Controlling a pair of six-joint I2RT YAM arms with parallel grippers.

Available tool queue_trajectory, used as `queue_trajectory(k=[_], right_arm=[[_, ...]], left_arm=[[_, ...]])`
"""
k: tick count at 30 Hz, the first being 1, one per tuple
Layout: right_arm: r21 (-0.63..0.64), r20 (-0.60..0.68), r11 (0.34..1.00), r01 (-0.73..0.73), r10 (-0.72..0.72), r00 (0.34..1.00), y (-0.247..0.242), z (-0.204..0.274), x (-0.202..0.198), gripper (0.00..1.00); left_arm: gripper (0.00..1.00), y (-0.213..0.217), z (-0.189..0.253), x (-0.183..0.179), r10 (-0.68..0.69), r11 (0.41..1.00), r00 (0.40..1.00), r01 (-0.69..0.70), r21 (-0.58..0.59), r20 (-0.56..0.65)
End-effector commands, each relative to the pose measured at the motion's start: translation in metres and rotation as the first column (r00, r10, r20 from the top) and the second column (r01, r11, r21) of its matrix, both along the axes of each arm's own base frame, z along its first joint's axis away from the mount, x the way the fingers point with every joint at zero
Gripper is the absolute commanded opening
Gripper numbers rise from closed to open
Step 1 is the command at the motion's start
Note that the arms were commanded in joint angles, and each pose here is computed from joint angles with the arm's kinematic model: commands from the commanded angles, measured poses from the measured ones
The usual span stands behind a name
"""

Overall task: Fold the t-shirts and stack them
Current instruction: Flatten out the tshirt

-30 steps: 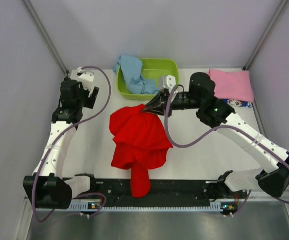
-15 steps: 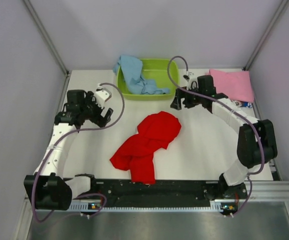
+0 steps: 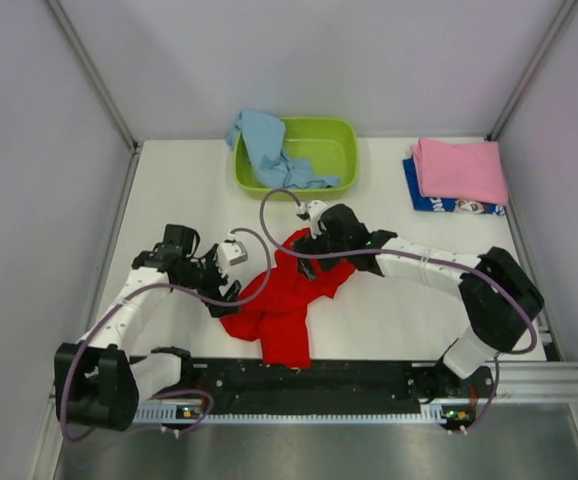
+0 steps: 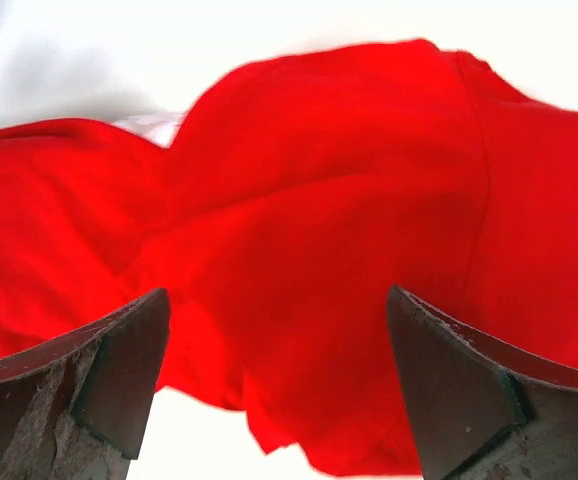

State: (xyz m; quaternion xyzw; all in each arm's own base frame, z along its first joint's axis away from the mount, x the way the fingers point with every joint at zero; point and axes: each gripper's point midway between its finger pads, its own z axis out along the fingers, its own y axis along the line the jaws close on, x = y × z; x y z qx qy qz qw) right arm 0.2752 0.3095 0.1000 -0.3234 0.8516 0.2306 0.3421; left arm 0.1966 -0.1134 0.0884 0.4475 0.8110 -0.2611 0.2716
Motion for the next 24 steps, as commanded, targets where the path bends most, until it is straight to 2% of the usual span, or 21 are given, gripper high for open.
queue_trajectory(k=[1,3,4,7,8,9,10,12,13,14,16,20,22,24], right_arm=[[-0.055,0.029,0.995,0.087,-0.085,0.996,0.012,-0.026,0.019,0.86],[-0.099,0.035,0.985,0.14,-0.137,0.99,0.008,-0.039,0.029,0.81],[-0.109,0.036,0.982,0.152,-0.149,0.988,0.008,-0.041,0.032,0.74],[-0.122,0.057,0.972,0.201,-0.196,0.979,0.001,-0.034,0.037,0.27],[-0.114,0.072,0.971,0.212,-0.205,0.976,-0.002,-0.026,0.038,0.07],[-0.092,0.098,0.97,0.226,-0.217,0.971,-0.005,-0.012,0.038,0.0],[-0.069,0.127,0.969,0.236,-0.226,0.966,-0.008,0.003,0.04,0.0],[-0.026,0.173,0.967,0.252,-0.244,0.954,-0.015,0.032,0.039,0.0],[-0.002,0.199,0.966,0.257,-0.251,0.947,-0.02,0.05,0.039,0.0],[0.02,0.218,0.964,0.264,-0.262,0.94,-0.024,0.065,0.038,0.0],[0.069,0.257,0.962,0.266,-0.275,0.927,-0.034,0.099,0.035,0.0],[0.136,0.324,0.953,0.27,-0.301,0.897,-0.062,0.157,0.026,0.0],[0.172,0.372,0.946,0.274,-0.32,0.871,-0.078,0.19,0.02,0.0],[0.217,0.419,0.937,0.274,-0.343,0.841,-0.093,0.228,0.012,0.0]], left_arm=[[0.99,-0.018,0.0,-0.004,-0.091,0.995,0.995,0.092,-0.027,0.045],[0.97,-0.024,-0.009,-0.002,-0.093,0.995,0.995,0.092,0.028,0.038],[0.93,-0.026,-0.014,0.001,-0.095,0.994,0.995,0.092,0.062,0.044],[0.7,-0.027,-0.029,0.001,-0.134,0.98,0.99,0.126,0.151,0.046],[0.63,-0.028,-0.031,-0.001,-0.154,0.976,0.987,0.145,0.159,0.044],[0.58,-0.029,-0.033,-0.003,-0.165,0.974,0.986,0.156,0.162,0.039],[0.53,-0.03,-0.033,-0.004,-0.175,0.973,0.984,0.167,0.159,0.04],[0.51,-0.03,-0.032,-0.003,-0.179,0.973,0.983,0.169,0.158,0.05],[0.44,-0.029,-0.033,0.0,-0.169,0.974,0.984,0.158,0.163,0.057],[0.34,-0.03,-0.034,0.002,-0.164,0.974,0.984,0.151,0.166,0.065],[0.01,-0.03,-0.033,0.009,-0.133,0.978,0.988,0.118,0.17,0.078],[0.0,-0.024,-0.005,0.03,-0.038,0.98,0.989,0.009,0.198,0.143],[0.0,-0.01,0.024,0.046,0.016,0.967,0.968,-0.079,0.242,0.25],[0.0,0.012,0.065,0.063,0.079,0.941,0.911,-0.203,0.272,0.406]])
